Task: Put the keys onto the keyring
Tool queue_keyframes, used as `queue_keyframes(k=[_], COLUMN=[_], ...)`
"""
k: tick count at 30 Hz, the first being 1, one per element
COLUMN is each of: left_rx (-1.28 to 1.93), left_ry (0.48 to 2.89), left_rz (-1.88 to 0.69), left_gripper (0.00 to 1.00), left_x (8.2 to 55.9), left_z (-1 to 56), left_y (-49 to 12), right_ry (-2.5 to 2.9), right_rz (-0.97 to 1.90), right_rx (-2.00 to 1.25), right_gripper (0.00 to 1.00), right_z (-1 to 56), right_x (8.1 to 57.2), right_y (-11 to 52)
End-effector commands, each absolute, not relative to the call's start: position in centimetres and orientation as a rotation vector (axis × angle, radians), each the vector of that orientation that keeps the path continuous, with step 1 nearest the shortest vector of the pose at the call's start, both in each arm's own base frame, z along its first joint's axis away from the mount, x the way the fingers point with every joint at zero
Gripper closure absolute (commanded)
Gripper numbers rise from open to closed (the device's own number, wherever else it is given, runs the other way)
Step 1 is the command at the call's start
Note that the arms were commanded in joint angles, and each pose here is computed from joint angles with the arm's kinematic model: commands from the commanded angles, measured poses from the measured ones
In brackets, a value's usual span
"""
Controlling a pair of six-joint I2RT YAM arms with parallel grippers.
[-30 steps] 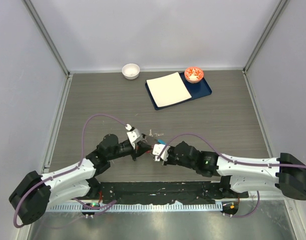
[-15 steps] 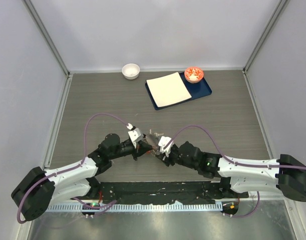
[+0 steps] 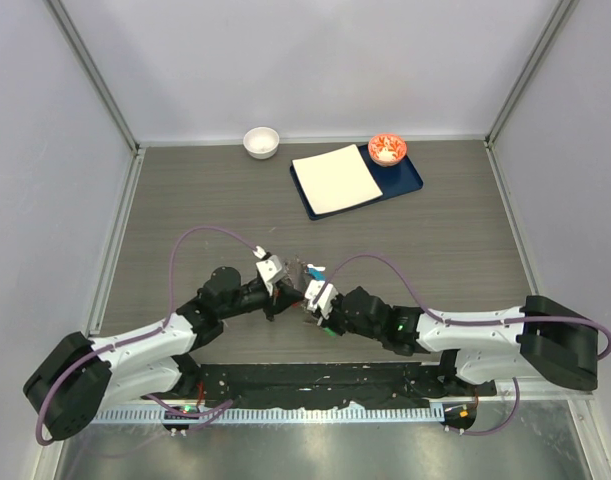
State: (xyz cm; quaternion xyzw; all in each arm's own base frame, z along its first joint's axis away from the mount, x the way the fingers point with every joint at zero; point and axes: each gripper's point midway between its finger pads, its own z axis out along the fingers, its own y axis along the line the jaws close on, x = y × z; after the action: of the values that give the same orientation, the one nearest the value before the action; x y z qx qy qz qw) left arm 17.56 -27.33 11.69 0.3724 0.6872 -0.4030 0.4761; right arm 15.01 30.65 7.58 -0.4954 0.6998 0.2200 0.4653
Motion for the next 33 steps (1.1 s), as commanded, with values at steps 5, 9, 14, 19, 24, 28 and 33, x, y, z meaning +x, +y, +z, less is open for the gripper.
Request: queue_keyframes(k=[5, 9, 14, 19, 24, 28, 33], left_rx=[0.863, 0.835, 0.784, 0.787, 0.747, 0.686, 0.659], left_ry=[1.538, 1.562, 1.6, 1.646, 1.699, 1.774, 1.918], left_rz=[-0.87, -0.781, -0.738, -0.814, -0.855, -0.868, -0.817], left_gripper=[0.91, 0.6, 0.45, 0.43, 0.43, 0.44, 0.47], left_x=[20.0, 21.3, 22.0, 20.6, 20.1, 20.8, 21.7], left_z=[16.3, 16.5, 16.4, 16.6, 16.6, 16.7, 16.3], left_y=[-27.2, -26.4, -25.7, -25.9, -25.9, -26.4, -26.4], right_ry=[1.642, 1.619, 1.611, 1.619, 1.623, 1.622, 1.623], right_rz=[0.505, 0.512, 0.512, 0.509, 0.509, 0.491, 0.48], right_rx=[-1.233, -1.245, -1.253, -1.274, -1.288, -1.297, -1.303], right_gripper=[0.99, 0.99, 0.99, 0.99, 0.99, 0.99, 0.99], right_z=[9.2, 9.8, 10.2, 9.6, 9.1, 8.8, 8.7], right_x=[15.8, 15.6, 15.6, 15.5, 15.5, 15.7, 15.7], right_y=[31.1, 31.1, 31.3, 31.3, 31.5, 31.5, 31.3])
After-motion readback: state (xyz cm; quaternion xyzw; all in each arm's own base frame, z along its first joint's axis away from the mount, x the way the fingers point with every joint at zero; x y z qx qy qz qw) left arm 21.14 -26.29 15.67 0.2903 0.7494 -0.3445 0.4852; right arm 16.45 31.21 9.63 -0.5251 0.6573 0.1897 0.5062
